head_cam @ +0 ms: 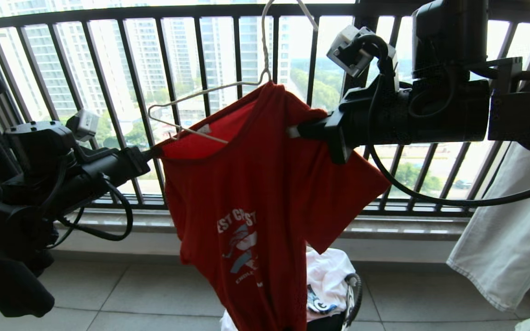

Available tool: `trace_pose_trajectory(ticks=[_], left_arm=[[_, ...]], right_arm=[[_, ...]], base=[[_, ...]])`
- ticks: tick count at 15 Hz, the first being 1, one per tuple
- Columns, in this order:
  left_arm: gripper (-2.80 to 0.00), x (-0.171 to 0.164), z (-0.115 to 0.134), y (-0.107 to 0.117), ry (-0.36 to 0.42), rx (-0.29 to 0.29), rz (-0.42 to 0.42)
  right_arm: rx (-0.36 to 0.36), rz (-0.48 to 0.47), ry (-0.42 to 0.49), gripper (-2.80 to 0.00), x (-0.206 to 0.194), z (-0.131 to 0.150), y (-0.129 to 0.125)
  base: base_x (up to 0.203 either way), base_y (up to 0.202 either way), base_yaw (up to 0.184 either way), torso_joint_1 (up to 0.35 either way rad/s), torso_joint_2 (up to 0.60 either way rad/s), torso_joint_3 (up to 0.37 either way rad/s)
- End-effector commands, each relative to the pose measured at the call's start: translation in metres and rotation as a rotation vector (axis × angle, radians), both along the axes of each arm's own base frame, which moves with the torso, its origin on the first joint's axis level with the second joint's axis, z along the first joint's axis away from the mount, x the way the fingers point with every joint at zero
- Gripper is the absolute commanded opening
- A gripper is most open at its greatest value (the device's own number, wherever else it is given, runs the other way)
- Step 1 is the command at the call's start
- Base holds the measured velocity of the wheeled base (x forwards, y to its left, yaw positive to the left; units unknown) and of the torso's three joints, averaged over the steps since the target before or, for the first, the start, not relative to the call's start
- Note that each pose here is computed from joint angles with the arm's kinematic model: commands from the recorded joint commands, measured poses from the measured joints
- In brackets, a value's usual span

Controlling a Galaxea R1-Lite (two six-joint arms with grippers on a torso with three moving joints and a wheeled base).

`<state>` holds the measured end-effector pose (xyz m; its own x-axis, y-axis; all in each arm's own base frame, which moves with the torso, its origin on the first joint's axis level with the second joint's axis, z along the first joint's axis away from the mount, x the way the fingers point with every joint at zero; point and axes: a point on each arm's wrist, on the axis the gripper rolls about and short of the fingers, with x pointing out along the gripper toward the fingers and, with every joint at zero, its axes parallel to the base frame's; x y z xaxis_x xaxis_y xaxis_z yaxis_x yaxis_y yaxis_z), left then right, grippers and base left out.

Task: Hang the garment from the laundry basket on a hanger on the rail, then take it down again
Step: Hang the clothes on the clothes rack

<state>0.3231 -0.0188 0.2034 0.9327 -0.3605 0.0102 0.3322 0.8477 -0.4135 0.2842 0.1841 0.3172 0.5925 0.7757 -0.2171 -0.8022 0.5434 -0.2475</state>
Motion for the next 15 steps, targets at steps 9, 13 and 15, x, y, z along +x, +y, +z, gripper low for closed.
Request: trace_pose_trajectory(ticks=[9,13,15], left_arm=[[-2.8,-0.009,0.024,0.009,-0.026,-0.005,0.024],[-2.8,-0.011,0.024,0.009,-0.007,0.002,0.022],[-2.8,-0.01,0.018,0.009,0.022,0.056,0.023]], right_arm=[[-0.079,0.003,0.041,-2.8,0.009,-0.029,0.002],[-0.111,-0.001,0.04,-2.8,0.025,-0.041,0.008],[-0.097,-0.023,0.025,-2.8,0.033,-0.036,0.003]], base=[[0.0,0.0,0.0,0.0,0.0,0.0],[0.0,0.0,0.0,0.0,0.0,0.0],[0.0,0.0,0.0,0.0,0.0,0.0]])
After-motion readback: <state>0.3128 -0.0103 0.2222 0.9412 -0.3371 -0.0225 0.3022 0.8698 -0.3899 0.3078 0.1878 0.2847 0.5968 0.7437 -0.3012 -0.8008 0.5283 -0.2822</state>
